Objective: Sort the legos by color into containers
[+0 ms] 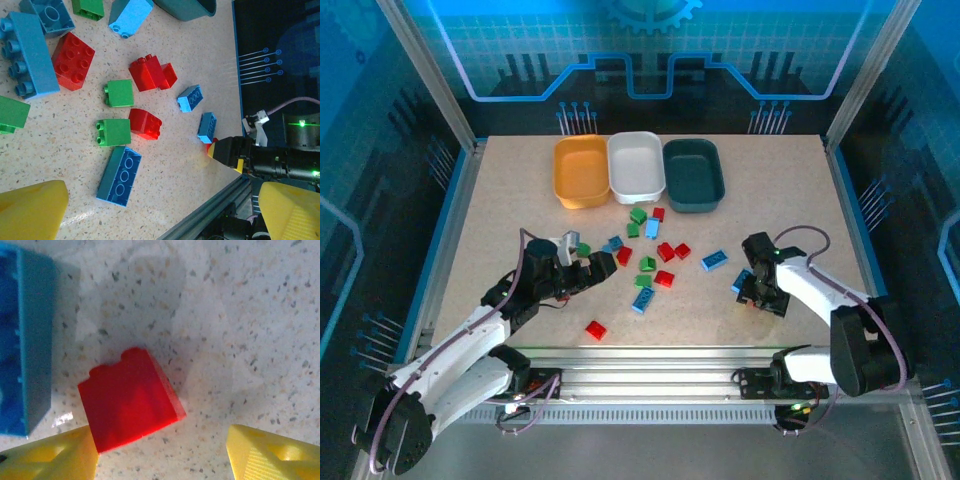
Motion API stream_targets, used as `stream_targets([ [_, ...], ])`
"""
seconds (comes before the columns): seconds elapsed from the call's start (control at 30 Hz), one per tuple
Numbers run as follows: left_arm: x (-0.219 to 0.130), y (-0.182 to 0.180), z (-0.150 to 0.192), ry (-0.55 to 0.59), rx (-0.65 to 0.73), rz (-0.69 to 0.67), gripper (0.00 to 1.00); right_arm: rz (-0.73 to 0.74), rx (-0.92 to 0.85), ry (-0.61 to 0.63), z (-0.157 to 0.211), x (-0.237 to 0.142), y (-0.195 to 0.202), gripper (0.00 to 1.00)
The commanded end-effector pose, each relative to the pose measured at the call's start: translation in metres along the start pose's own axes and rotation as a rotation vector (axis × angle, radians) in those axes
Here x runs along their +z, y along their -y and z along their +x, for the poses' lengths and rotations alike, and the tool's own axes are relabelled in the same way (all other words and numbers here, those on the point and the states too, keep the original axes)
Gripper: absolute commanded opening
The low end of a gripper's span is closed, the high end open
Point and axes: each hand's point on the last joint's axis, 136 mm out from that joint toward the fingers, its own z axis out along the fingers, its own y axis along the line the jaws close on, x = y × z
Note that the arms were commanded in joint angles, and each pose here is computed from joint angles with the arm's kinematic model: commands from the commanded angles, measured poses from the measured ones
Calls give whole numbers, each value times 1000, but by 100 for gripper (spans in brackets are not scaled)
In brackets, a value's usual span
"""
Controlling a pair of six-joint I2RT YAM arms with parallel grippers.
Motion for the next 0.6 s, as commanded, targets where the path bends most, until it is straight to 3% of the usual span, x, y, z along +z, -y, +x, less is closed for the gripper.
stream_targets([
  [0.0,0,1,7,-23,5,15,99,-38,26,27,-22,0,-5,67],
  [0.17,-1,1,6,-21,2,10,99,-64,48,17,-39,1,-7,60],
  [0.4,0,-1,5,-16,3,-4,99,-127,65,-22,-33,9,-14,46],
  [0.5,1,0,5,-19,-2,-1,99,-117,68,-22,-29,10,-10,46],
  [0.57,1,1,5,-23,-1,-1,99,-120,71,-32,-25,9,-10,55],
])
